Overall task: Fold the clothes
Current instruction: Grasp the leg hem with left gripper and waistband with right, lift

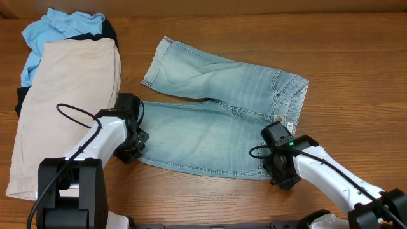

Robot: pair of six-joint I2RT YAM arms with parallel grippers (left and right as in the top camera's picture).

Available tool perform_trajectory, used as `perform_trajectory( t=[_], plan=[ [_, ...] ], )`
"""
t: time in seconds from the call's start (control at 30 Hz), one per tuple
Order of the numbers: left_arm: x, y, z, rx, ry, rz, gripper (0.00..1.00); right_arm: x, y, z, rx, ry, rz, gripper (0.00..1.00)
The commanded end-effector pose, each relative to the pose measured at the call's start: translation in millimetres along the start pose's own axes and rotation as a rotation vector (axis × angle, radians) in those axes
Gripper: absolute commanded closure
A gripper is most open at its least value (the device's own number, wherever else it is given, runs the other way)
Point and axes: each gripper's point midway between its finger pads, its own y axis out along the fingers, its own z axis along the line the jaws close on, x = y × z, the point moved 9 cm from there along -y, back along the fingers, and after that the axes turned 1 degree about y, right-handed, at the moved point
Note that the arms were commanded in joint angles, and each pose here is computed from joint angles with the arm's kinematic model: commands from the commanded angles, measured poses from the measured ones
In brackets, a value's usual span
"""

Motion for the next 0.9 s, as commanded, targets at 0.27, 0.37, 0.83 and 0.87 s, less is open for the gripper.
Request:
perform_trajectory(
  t=[0.27,0.37,0.83,0.87],
  plan=[
    [25.9,-52.7,-16.9,0.013,0.111,-0.039,0.96,20.1,-17.5,4.8,-0.016,-0.056,-0.042,0.96],
    [39.6,-89.9,-27.5,-0.014,0.165,-0.086,0.96,40.5,-55.5,7.2,0.003,-0.073,-0.08,0.96],
    [55.5,-255.2,-19.5,-0.144,0.289,-0.247,0.96,52.5,-219.2,-34.0,0.288,-0.271,-0.197,0.96],
    [54.3,-257.6,-18.4,-0.143,0.301,-0.245,0.96,49.9,-219.9,-39.1,0.281,-0.271,-0.192,0.96]
  ],
)
